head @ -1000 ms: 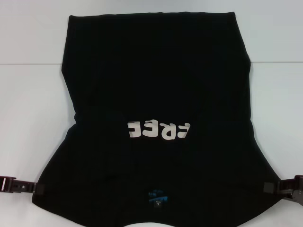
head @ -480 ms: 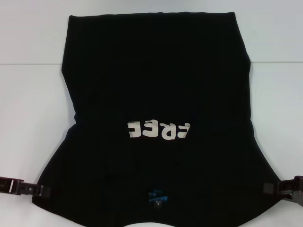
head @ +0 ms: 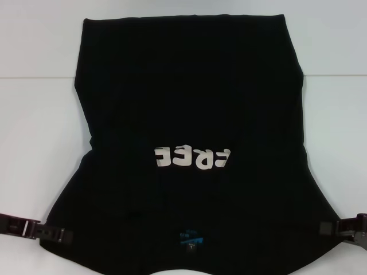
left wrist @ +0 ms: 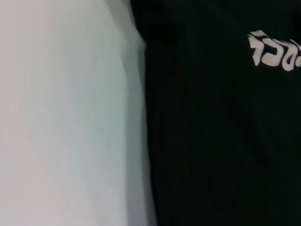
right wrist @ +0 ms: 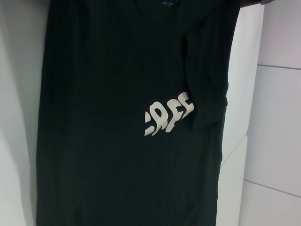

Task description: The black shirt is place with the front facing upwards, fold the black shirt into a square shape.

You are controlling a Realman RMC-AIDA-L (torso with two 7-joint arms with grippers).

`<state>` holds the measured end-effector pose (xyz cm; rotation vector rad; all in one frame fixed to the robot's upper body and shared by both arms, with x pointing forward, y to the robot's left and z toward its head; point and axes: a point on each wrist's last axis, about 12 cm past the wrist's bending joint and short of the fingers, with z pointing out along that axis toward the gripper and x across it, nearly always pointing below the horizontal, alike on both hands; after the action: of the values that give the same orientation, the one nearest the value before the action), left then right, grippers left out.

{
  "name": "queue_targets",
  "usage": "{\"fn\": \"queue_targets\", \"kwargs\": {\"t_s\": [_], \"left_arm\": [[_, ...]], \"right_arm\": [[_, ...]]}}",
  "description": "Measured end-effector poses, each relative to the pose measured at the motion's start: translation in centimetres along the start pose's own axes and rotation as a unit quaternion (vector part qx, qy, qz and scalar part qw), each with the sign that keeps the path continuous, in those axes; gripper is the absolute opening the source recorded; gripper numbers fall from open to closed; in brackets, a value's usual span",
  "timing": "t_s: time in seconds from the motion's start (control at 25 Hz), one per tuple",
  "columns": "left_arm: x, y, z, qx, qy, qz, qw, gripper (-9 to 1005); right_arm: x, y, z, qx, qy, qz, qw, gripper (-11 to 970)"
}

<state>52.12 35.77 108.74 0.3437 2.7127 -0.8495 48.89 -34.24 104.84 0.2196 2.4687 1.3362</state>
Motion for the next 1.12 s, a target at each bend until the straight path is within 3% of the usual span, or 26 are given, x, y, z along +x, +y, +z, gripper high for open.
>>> {"fn": "queue_targets", "kwargs": {"t_s": [0.68,1.12], "left_arm": [[-0.68,-0.09,0.52,-0.002,-0.006,0.003,1.000,761],[-1.00,-0.05,0.64,-0.009,-0.013,0.005,1.000,291]], "right_arm": [[0.16,-0.05,-0.13,-0.007,-0.006,-0.002,1.000,65],[0.35,-0.18,-0.26,-0.007,-0.005,-0.001,1.000,65]]}}
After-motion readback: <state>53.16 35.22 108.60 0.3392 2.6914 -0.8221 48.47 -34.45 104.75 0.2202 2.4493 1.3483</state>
